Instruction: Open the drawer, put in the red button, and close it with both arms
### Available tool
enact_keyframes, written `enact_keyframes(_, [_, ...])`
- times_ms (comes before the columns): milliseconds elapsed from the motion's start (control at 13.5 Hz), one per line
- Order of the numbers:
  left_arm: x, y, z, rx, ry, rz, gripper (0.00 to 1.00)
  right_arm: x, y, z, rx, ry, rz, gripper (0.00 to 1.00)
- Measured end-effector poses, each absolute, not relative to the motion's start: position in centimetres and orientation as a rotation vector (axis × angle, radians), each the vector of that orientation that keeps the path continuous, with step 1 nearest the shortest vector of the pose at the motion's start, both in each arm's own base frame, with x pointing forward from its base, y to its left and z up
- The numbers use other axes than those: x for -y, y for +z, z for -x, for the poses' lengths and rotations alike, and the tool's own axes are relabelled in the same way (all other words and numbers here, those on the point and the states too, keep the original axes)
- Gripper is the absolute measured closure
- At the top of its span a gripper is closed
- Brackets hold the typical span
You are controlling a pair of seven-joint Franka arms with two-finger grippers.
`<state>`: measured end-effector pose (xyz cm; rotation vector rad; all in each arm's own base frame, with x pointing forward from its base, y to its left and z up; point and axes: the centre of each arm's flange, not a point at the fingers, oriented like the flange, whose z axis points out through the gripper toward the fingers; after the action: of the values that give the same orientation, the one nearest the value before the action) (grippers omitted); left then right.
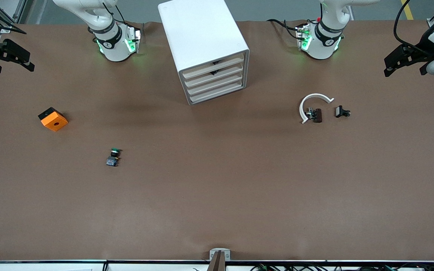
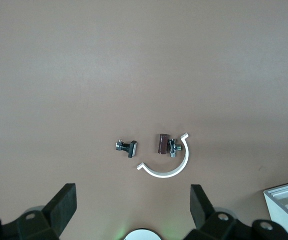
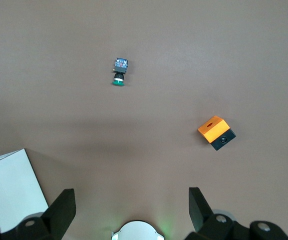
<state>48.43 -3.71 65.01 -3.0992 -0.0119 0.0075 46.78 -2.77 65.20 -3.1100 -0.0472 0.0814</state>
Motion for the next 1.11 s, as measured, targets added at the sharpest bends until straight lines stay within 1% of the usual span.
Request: enact_keyframes(1114, [4.1, 65.0, -49.6, 0.013, -0.002, 3.130, 0.00, 2.8, 65.2, -46.8, 0.046, 0.082, 3.108, 0.00])
